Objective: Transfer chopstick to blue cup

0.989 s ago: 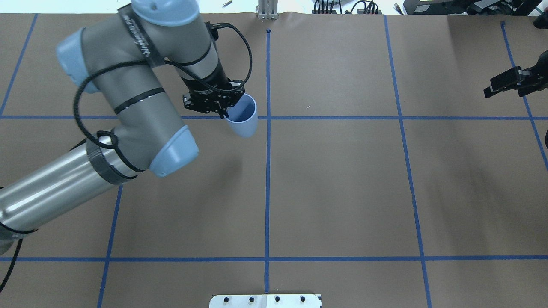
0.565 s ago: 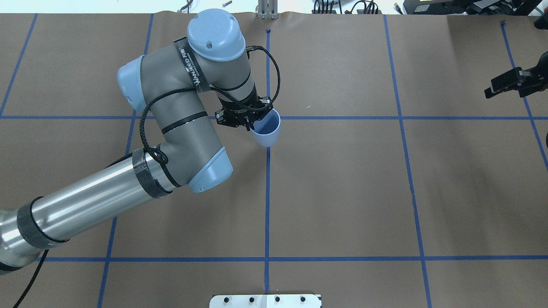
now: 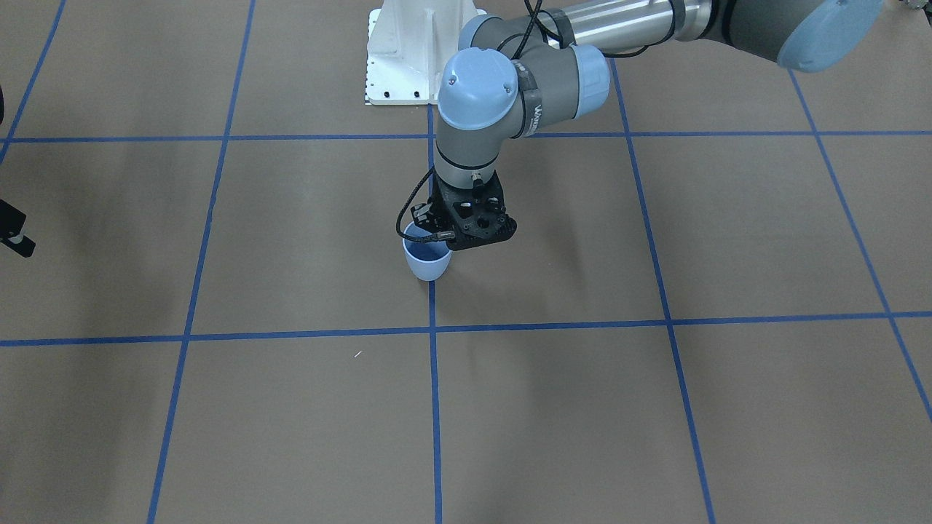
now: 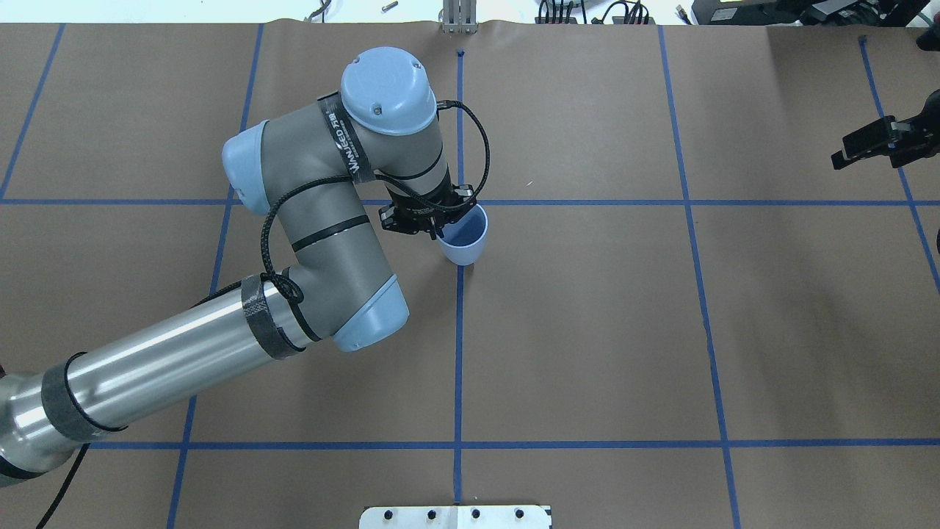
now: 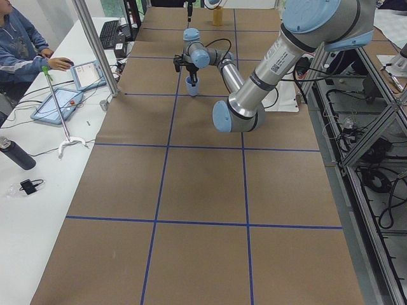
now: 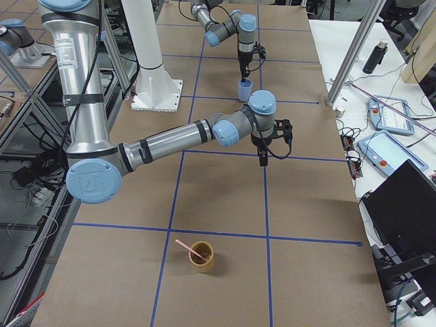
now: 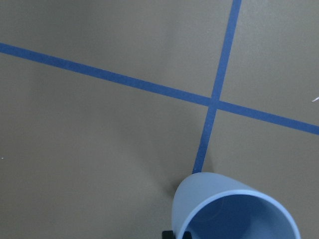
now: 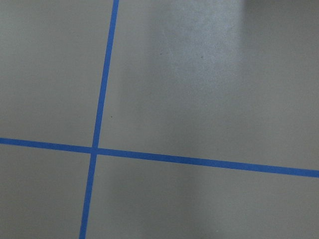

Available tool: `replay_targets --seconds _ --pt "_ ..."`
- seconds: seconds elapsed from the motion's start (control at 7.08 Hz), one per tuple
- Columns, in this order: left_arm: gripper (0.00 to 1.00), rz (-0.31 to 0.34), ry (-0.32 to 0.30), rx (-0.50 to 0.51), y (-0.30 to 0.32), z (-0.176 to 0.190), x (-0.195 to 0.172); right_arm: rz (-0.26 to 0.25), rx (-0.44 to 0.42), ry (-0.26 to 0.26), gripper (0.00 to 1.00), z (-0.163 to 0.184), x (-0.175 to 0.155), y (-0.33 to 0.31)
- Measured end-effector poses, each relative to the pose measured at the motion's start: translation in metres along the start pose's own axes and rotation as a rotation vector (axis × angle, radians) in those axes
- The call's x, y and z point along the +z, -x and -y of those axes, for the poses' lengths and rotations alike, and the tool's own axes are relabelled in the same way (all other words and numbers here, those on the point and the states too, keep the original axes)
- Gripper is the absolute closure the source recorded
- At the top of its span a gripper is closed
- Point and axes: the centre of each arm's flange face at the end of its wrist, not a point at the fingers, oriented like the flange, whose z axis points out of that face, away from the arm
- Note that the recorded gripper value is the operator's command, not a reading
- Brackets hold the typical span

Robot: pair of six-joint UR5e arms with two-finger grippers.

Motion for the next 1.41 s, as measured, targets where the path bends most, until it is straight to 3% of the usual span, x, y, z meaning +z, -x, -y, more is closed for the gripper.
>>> replay_targets --seconds 0.14,0.42,0.71,0.99,1.41 --pt "0.02 -0.003 0.0 0.001 0.002 -0.001 -0.001 -0.002 0.002 0.0 0.0 0.0 0.0 -0.001" --pt "0.02 -0.062 -0.011 0.023 0.016 -0.014 -0.032 -0.009 0.014 -0.002 0.0 -0.003 -0.003 -0.012" --pt "0.02 -0.137 -0.045 0.04 0.054 -0.024 -0.079 -0.022 0.081 -0.019 0.0 -0.02 -0.025 -0.064" --pt "0.02 -0.151 -0.068 0.035 0.071 -0.018 -0.093 -0.042 0.098 -0.006 0.01 -0.069 -0.041 -0.14" --pt "0.02 -0.146 -0.073 0.029 0.074 -0.014 -0.093 -0.095 0.11 0.026 0.02 -0.18 -0.053 -0.25"
